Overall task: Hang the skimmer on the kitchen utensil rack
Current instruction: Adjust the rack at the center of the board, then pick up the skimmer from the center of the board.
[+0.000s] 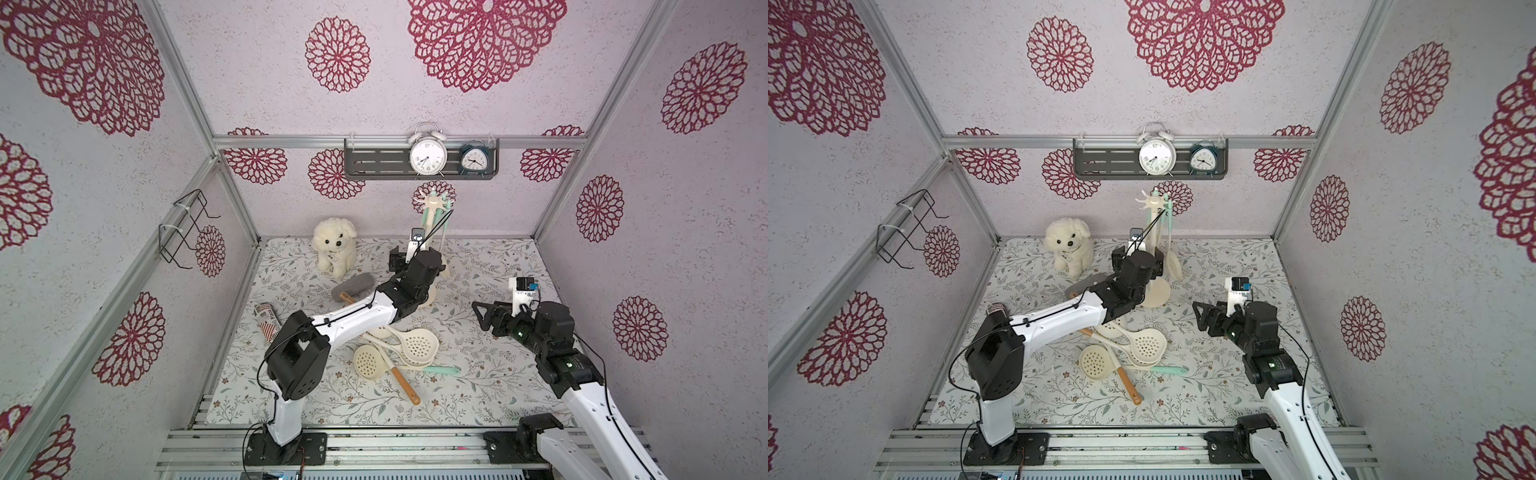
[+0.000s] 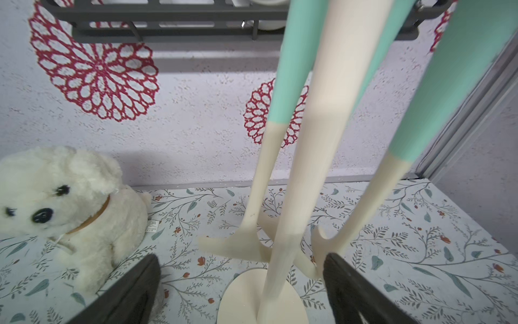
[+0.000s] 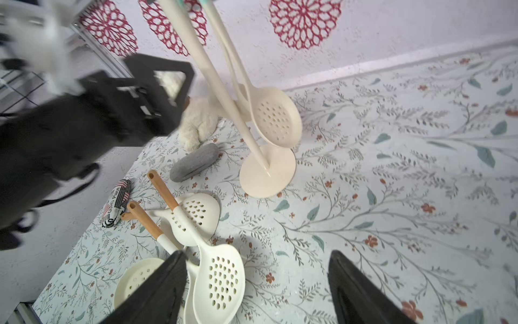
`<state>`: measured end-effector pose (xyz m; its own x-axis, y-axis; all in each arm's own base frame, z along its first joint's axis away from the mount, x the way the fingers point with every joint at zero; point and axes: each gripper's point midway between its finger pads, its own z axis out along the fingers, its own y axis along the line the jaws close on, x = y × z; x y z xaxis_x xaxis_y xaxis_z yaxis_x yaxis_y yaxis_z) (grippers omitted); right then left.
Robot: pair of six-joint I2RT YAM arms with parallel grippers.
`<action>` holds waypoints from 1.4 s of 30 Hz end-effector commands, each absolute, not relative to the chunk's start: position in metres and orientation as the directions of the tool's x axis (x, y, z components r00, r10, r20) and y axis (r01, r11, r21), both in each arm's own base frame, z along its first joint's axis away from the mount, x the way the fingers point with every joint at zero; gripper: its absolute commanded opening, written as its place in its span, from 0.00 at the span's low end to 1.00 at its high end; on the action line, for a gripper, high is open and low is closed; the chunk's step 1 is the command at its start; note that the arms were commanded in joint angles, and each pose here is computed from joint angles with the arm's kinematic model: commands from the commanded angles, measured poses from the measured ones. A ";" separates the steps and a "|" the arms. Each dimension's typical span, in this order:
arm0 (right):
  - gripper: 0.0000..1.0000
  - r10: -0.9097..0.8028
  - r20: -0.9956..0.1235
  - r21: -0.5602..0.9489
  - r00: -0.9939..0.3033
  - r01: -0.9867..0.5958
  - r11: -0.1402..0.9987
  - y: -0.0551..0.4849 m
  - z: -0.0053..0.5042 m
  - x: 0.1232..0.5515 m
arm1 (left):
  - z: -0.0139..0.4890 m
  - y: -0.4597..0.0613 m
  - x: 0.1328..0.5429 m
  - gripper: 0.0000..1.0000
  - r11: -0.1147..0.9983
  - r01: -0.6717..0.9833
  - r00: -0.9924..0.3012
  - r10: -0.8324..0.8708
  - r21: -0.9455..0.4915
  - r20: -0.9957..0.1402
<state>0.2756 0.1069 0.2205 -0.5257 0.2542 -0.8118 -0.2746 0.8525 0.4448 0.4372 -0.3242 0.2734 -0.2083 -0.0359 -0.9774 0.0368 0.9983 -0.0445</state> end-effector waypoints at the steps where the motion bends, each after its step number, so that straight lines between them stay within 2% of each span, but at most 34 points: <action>1: 0.81 0.335 -0.730 0.532 -0.596 -0.189 0.825 0.109 0.193 0.264 | 0.287 -0.306 0.407 0.96 0.990 0.031 -0.201 -0.128 -0.136 -0.971; 8: 0.75 0.268 -0.606 0.567 -0.749 -0.171 0.806 0.143 0.139 0.228 | 0.256 -0.252 0.351 0.96 0.989 0.029 -0.329 -0.129 -0.147 -0.935; 13: 0.72 0.121 -0.500 0.533 -0.858 -0.195 0.823 0.164 0.106 0.200 | 0.239 -0.242 0.316 0.94 0.973 0.145 -0.455 -0.094 -0.178 -0.886; 16: 0.70 0.036 -0.470 0.498 -0.882 -0.231 0.836 0.177 0.098 0.193 | 0.231 -0.227 0.299 0.85 0.967 0.139 -0.518 -0.113 -0.214 -0.848; 22: 0.68 -0.004 -0.485 0.467 -0.875 -0.263 0.844 0.195 0.101 0.203 | 0.187 -0.181 0.254 0.82 0.971 0.006 -0.674 -0.173 -0.239 -0.718; 28: 0.68 -0.077 -0.550 0.440 -0.831 -0.367 0.820 0.216 0.111 0.212 | 0.125 -0.146 0.199 0.90 0.952 -0.145 -0.811 -0.270 -0.268 -0.520; 31: 0.68 -0.110 -0.574 0.447 -0.811 -0.423 0.788 0.230 0.118 0.211 | 0.109 -0.149 0.182 0.96 0.943 -0.132 -0.853 -0.265 -0.306 -0.449; 34: 0.68 -0.108 -0.595 0.464 -0.797 -0.450 0.763 0.239 0.125 0.212 | 0.099 -0.163 0.176 0.97 0.932 -0.072 -0.886 -0.224 -0.355 -0.407; 37: 0.68 -0.109 -0.598 0.466 -0.794 -0.455 0.759 0.241 0.126 0.212 | 0.092 -0.169 0.181 0.94 0.926 -0.061 -0.894 -0.217 -0.373 -0.391; 42: 0.68 -0.089 -0.608 0.474 -0.789 -0.451 0.756 0.237 0.130 0.208 | 0.078 -0.175 0.201 0.80 0.900 -0.072 -0.900 -0.244 -0.431 -0.361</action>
